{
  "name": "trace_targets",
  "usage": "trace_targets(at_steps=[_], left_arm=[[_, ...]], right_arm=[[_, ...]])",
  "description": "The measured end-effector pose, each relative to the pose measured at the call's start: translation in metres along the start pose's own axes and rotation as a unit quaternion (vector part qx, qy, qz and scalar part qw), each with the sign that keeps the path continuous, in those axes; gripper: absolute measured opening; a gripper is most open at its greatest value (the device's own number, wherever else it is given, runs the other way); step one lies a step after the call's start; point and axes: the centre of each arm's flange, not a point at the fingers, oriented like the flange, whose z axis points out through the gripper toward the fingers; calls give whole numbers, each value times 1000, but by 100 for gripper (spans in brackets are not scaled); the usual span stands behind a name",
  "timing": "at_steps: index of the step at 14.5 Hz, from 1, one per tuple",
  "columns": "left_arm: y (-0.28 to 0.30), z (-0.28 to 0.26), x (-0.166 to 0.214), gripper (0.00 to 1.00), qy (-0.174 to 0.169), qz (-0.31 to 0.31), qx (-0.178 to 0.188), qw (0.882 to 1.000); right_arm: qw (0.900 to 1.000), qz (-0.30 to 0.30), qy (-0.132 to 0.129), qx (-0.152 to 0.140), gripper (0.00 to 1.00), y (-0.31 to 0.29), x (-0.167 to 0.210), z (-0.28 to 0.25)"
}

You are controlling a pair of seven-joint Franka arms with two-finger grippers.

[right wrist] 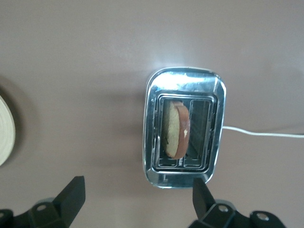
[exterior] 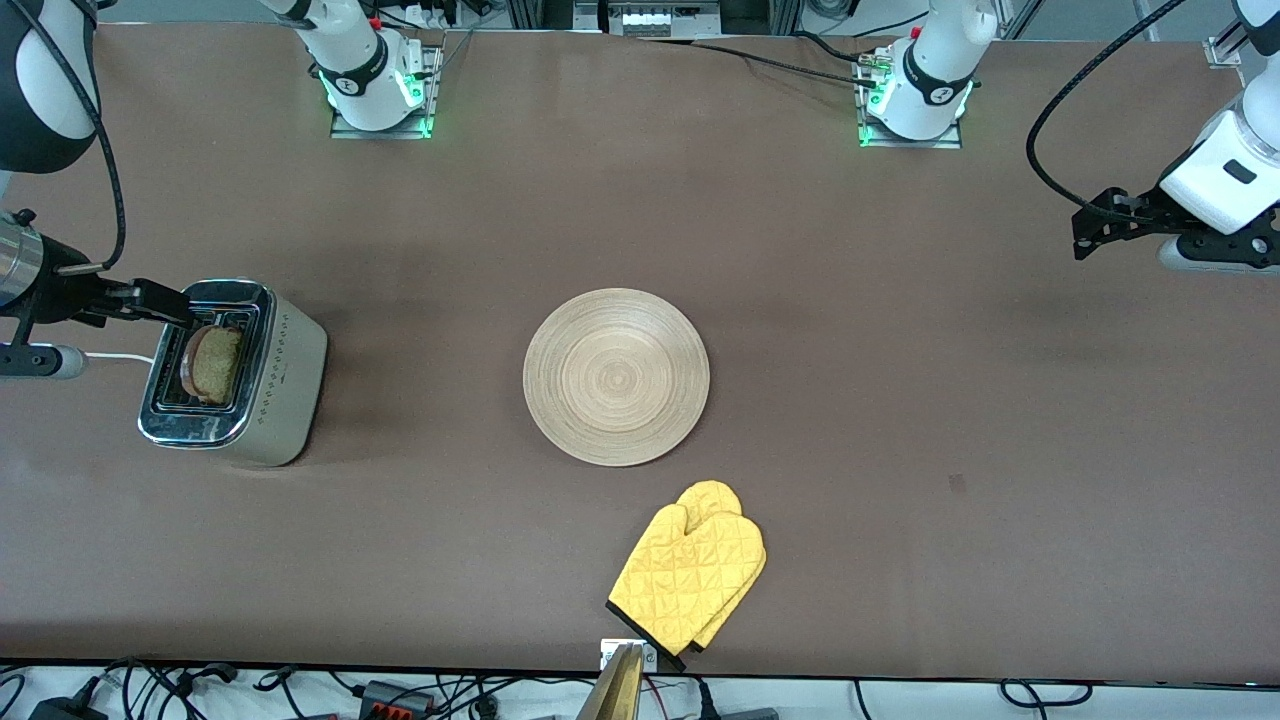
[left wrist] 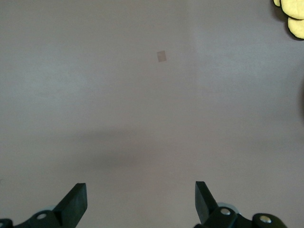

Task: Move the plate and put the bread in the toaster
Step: 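Raise the right gripper above the toaster and hold still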

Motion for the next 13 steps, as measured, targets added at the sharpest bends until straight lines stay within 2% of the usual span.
trace_targets(at_steps=[2, 5, 10, 13], left_arm=[[0, 0, 0, 100, 0, 0, 0, 1000], [0, 0, 0, 100, 0, 0, 0, 1000], [0, 0, 0, 100, 0, 0, 0, 1000], [0, 0, 0, 100, 0, 0, 0, 1000]], right_arm=[[1000, 18, 7, -5, 100, -5, -2, -6], [998, 54, 3, 15, 100, 4, -3, -4], [998, 58, -9, 36, 100, -2, 0, 7], [998, 56, -8, 38, 100, -8, 0, 6]])
